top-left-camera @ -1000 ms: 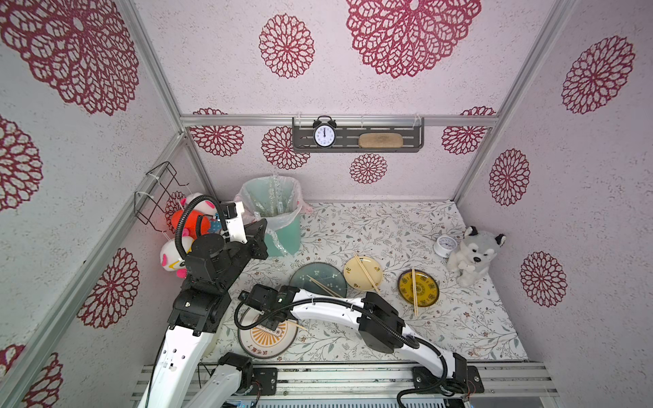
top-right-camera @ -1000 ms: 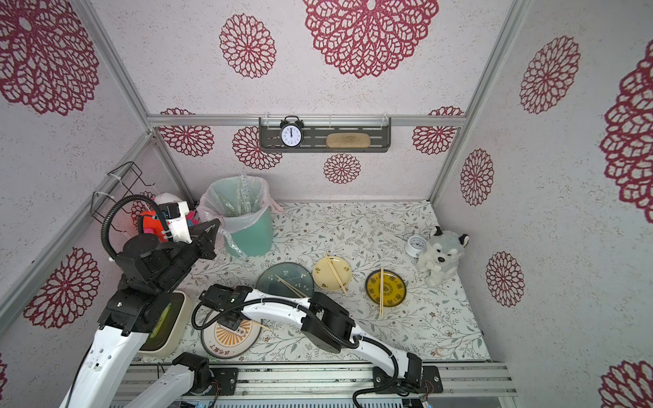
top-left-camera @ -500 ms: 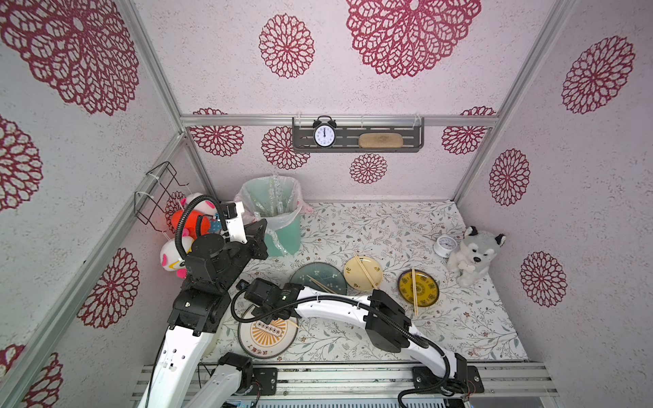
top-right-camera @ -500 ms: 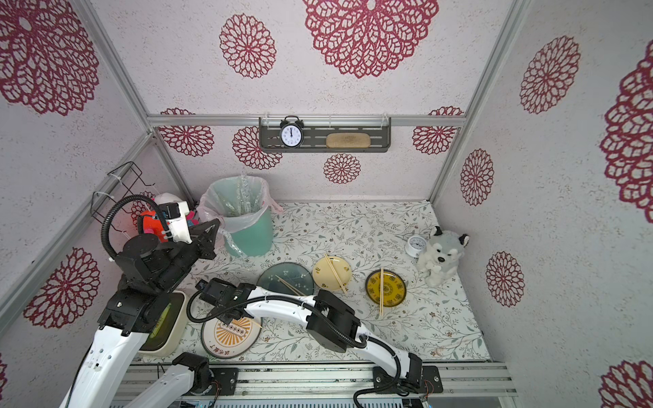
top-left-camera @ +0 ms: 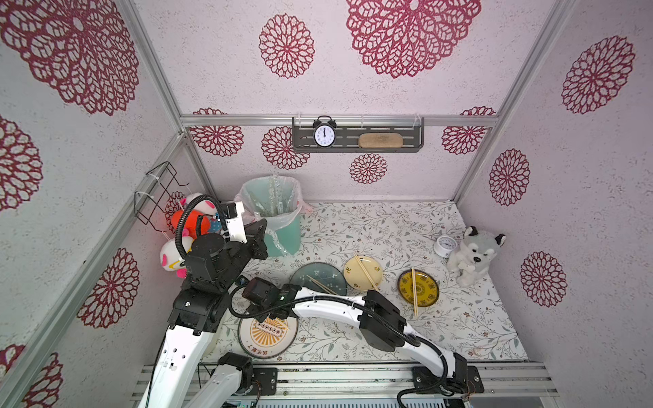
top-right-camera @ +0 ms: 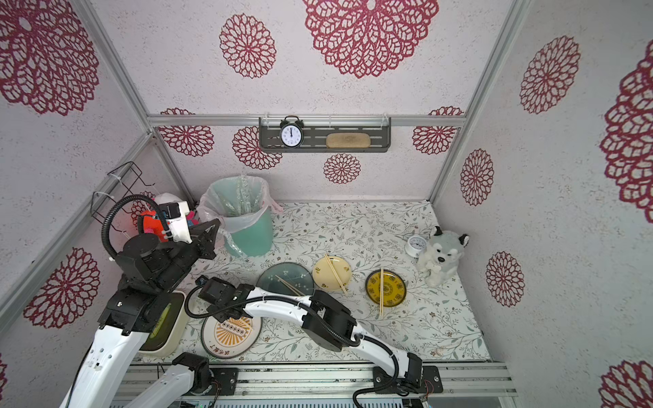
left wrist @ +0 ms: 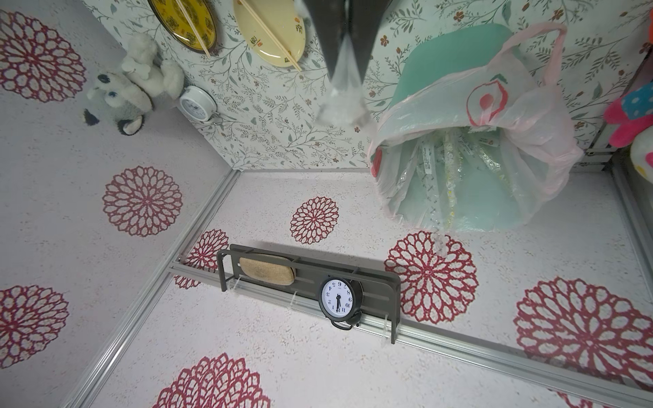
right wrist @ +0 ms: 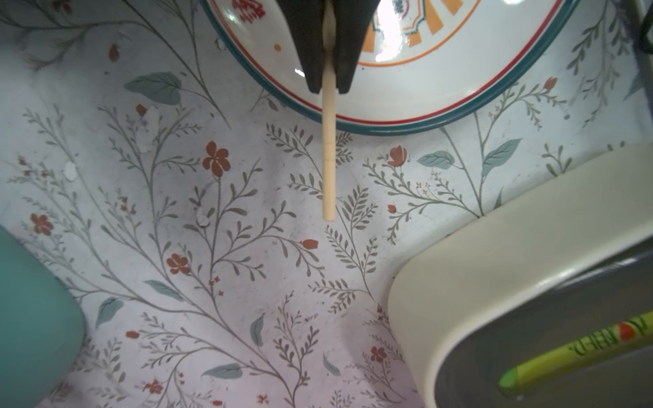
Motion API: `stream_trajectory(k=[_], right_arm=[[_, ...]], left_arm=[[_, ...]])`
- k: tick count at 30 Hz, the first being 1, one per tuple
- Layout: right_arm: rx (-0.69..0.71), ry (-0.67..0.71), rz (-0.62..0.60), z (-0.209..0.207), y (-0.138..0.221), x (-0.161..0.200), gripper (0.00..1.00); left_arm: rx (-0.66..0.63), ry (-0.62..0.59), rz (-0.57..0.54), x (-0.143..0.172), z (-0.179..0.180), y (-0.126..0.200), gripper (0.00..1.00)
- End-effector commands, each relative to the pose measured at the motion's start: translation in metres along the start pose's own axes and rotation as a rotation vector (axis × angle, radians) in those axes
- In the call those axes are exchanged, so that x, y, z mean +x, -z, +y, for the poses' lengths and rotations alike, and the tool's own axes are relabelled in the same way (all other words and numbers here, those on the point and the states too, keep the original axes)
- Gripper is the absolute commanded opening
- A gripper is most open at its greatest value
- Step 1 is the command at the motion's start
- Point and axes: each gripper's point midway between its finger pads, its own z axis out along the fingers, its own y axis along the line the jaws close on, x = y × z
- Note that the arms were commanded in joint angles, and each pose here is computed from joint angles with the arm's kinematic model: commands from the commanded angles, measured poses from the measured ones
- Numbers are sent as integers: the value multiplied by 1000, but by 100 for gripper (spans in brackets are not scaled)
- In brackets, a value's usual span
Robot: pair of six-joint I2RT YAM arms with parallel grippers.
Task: Remove the packaging of disposable chopsticks
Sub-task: Place the disposable chopsticks on the plate.
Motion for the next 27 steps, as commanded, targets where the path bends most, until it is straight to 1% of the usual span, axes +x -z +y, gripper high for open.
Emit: stream_trajectory(k=[1, 7, 9, 13, 15, 20, 23, 27], right_arm=[[1, -34, 6, -2, -4, -1, 0], [1, -33, 20, -2, -3, 3, 1], [1, -30, 23, -1, -2, 3, 5], [-2, -22, 20, 2, 1, 1, 7], [5, -17, 23, 3, 3, 2, 10], [32, -2, 16, 0, 9, -1, 14], [32, 4, 8, 1, 12, -3, 18], [37, 11, 2, 1, 16, -6, 19]], left_arm=[[0, -15, -8, -2, 2, -2, 2], [8, -15, -8, -2, 0, -2, 3], [10, -17, -9, -2, 0, -3, 4], [12, -17, -7, -2, 0, -4, 4], [14, -18, -7, -2, -1, -4, 4], [9, -21, -11, -2, 0, -3, 5], [12, -20, -11, -3, 0, -3, 5], [10, -20, -9, -2, 0, -3, 5]])
